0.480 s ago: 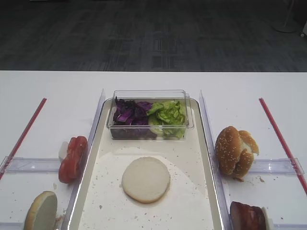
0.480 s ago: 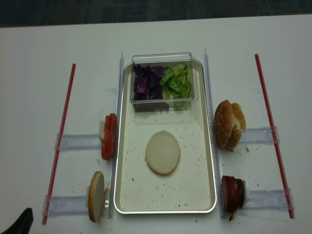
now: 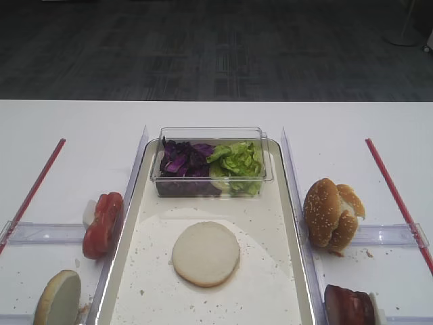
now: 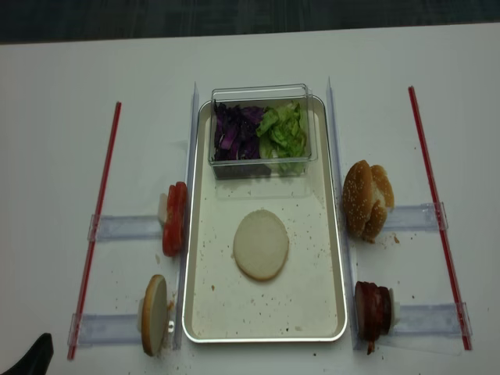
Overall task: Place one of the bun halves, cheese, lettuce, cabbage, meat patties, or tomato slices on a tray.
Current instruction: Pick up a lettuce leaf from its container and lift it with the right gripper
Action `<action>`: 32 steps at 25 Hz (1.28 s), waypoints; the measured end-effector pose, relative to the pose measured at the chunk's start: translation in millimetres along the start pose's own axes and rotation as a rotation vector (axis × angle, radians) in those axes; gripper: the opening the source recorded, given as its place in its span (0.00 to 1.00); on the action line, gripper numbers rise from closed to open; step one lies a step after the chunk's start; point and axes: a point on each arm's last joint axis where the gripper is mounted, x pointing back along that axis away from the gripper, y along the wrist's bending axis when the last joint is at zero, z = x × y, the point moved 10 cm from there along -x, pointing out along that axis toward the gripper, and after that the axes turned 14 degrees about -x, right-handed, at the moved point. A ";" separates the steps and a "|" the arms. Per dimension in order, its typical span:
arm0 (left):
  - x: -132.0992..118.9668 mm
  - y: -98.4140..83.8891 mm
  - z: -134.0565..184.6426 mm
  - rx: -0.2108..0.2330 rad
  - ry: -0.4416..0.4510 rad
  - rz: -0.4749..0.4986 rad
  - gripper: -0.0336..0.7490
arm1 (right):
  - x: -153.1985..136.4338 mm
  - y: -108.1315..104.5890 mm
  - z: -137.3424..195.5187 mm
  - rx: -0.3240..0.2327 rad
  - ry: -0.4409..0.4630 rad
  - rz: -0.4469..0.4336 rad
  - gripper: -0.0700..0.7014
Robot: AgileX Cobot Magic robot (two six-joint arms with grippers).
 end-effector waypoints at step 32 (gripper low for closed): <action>0.0 0.0 0.0 0.000 0.000 0.000 0.67 | -65.9 22.2 -106.9 -0.007 0.115 0.051 0.97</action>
